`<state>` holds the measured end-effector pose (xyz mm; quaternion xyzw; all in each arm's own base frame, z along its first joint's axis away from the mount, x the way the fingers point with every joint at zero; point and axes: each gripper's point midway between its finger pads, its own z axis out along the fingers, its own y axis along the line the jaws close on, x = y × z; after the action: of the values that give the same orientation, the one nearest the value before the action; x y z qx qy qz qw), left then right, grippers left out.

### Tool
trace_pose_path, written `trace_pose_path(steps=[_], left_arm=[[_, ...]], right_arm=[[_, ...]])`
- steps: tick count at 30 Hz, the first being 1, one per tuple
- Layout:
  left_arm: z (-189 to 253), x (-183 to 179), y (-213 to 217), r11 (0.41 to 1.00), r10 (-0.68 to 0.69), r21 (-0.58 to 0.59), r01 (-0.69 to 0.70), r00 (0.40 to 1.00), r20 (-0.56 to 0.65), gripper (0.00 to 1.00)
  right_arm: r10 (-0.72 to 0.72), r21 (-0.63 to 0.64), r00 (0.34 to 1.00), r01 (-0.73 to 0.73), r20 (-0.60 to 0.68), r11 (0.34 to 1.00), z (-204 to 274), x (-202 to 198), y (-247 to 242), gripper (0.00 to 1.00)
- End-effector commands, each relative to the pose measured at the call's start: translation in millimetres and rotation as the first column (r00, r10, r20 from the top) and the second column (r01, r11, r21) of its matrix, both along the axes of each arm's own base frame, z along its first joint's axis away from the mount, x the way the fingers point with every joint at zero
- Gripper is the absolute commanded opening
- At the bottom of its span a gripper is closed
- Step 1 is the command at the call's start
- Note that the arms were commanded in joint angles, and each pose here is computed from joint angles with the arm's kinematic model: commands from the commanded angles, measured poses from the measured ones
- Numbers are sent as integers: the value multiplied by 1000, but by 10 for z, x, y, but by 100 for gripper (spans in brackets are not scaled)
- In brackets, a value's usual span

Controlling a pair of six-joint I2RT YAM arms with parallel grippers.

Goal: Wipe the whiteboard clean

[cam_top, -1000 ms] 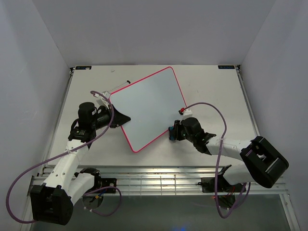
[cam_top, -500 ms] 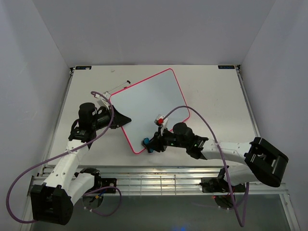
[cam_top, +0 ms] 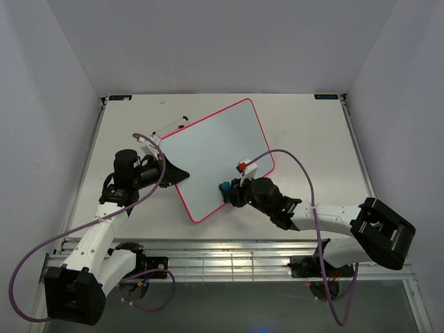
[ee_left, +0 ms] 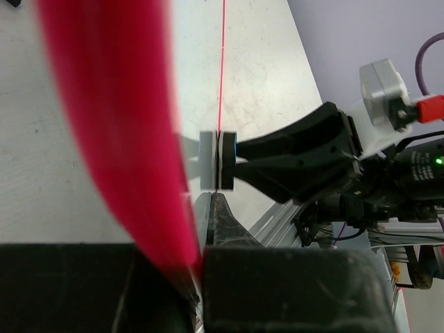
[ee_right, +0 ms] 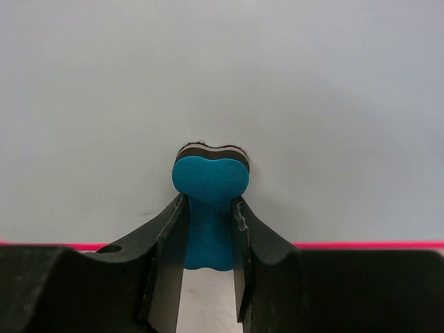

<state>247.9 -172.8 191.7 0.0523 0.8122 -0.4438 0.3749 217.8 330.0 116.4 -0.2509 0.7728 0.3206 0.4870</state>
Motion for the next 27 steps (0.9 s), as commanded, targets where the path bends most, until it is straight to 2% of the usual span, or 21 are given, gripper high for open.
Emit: trace_pose_path(steps=[1, 5, 8, 16, 18, 19, 21, 22, 27], left_arm=[[-297, -255, -4, 998, -35, 39, 41, 990, -133, 0], [-275, -308, -61, 997, -77, 17, 80, 989, -128, 0], [-278, -318, -75, 996, -84, 15, 87, 988, -128, 0], [-298, -346, -115, 994, -110, 5, 112, 984, -143, 0], [-311, -340, -113, 994, -108, 7, 110, 983, -147, 0], [-315, -344, -114, 994, -108, 8, 110, 983, -147, 0], [-321, -335, -103, 995, -96, 13, 99, 984, -147, 0], [-304, -336, -101, 995, -94, 15, 97, 986, -138, 0], [-281, -314, -72, 997, -66, 29, 70, 991, -120, 0]], right_arm=[[-314, -149, 947, 320, 59, 936, -393, 391, -698, 8], [-410, -118, 907, 419, 96, 900, -311, 580, -958, 8], [-429, -93, 897, 439, 106, 894, -189, 734, -1079, 8], [-382, -4, 916, 385, 120, 923, 290, 1063, -1014, 8], [-352, -6, 933, 353, 77, 936, 243, 1113, -995, 8], [-386, 9, 923, 386, 4, 923, 176, 1212, -1149, 8], [-331, 52, 937, 338, -112, 940, 43, 1188, -1196, 8], [-389, 65, 907, 403, -160, 913, -25, 1270, -1416, 8], [-473, 38, 834, 503, -284, 864, -349, 1142, -1955, 8]])
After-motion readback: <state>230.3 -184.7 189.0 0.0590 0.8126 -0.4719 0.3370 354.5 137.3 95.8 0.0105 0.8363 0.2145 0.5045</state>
